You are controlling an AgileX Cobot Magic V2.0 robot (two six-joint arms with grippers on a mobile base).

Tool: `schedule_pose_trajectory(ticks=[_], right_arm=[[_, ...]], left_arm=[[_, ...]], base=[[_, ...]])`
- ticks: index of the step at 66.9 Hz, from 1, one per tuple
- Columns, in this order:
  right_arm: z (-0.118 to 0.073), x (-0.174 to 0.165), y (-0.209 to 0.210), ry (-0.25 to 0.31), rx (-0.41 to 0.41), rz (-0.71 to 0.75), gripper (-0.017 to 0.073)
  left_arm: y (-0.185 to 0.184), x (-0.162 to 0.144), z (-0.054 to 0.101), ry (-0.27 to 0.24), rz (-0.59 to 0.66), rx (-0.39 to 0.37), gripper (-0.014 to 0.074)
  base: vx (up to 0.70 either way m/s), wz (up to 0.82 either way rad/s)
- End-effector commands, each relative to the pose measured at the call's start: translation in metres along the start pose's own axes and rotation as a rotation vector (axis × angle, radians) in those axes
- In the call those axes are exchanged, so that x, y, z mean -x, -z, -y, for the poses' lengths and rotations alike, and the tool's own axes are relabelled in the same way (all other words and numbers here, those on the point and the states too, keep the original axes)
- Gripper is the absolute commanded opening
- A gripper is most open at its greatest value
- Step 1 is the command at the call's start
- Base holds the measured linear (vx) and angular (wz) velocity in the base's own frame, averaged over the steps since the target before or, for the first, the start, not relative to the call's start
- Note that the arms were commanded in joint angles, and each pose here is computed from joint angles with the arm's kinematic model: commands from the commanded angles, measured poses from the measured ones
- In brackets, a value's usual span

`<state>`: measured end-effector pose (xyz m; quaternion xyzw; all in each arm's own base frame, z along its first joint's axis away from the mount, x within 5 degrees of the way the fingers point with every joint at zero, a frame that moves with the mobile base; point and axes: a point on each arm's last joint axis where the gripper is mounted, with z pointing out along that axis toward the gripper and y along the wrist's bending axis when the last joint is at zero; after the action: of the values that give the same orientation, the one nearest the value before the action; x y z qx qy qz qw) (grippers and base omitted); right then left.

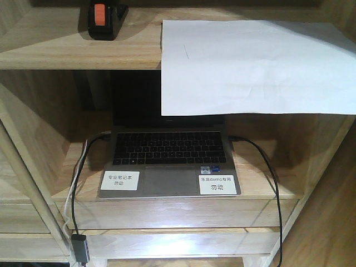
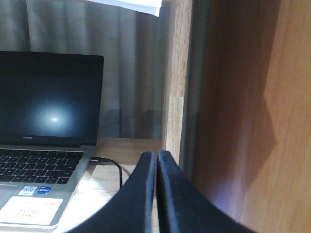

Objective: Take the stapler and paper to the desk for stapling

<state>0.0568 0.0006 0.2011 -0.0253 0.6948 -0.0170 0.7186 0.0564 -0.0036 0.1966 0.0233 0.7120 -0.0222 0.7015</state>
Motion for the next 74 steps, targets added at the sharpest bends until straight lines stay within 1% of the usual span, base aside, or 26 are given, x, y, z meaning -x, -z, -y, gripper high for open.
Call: schedule_pose_trajectory(ticks=[1,74], right_arm=[[-0.0001,0.0068,0.0014,0.009,-0.002,0.091,-0.0009],[-0.0001,0.0064,0.0013,0.009,-0.002,0.086,-0.0009]], left_arm=[[-0.0001,-0.0022,0.0003,0.013,0.057,-0.005,-0.0006],[-0.0001,-0.0021,0.0003,0.013,0.058,-0.005,-0.0006]], base=[[0.00,0.00],[0.00,0.00]])
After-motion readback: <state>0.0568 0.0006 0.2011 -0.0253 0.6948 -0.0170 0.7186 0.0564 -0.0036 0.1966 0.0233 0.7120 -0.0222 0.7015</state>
